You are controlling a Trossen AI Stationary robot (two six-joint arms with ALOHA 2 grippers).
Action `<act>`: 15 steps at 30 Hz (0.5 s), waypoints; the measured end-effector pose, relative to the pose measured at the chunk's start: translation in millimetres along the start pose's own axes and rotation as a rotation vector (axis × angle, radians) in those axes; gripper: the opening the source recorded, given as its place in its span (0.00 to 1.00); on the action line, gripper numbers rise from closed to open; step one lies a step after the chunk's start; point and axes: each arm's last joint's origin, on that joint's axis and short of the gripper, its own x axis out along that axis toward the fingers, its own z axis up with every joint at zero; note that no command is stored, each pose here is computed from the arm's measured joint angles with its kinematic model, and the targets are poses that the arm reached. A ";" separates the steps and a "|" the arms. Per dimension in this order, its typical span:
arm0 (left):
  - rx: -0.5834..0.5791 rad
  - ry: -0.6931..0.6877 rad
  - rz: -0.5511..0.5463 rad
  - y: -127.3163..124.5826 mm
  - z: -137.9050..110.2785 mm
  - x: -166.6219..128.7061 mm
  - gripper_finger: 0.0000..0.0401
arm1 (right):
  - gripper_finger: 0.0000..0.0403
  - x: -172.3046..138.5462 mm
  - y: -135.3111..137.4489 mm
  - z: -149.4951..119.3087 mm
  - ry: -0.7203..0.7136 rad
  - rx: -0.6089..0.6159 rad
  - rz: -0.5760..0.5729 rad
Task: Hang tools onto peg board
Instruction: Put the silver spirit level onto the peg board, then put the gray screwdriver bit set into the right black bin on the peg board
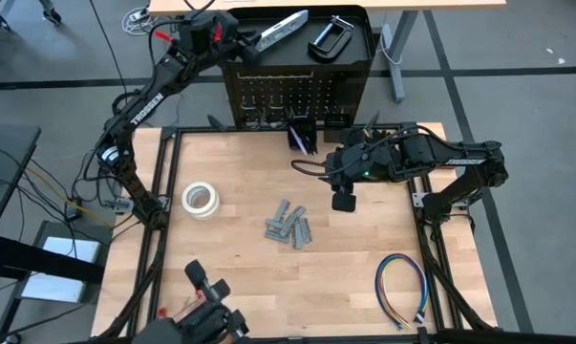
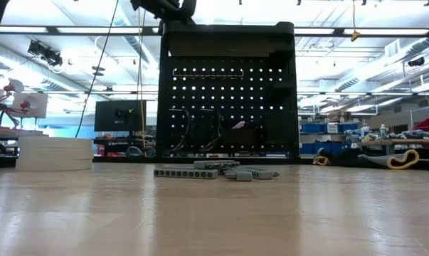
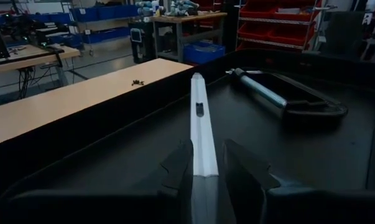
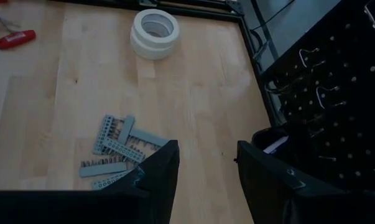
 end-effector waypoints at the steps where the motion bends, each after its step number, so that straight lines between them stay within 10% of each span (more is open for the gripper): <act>1: 0.002 -0.005 -0.001 -0.2 1.5 -2.4 0.23 | 0.42 0.0 0.0 0.0 0.000 0.000 0.000; 15: 0.147 -0.267 -0.308 -31.3 63.4 -114.7 0.23 | 0.42 -12.6 -9.6 5.0 -0.097 -0.047 -0.015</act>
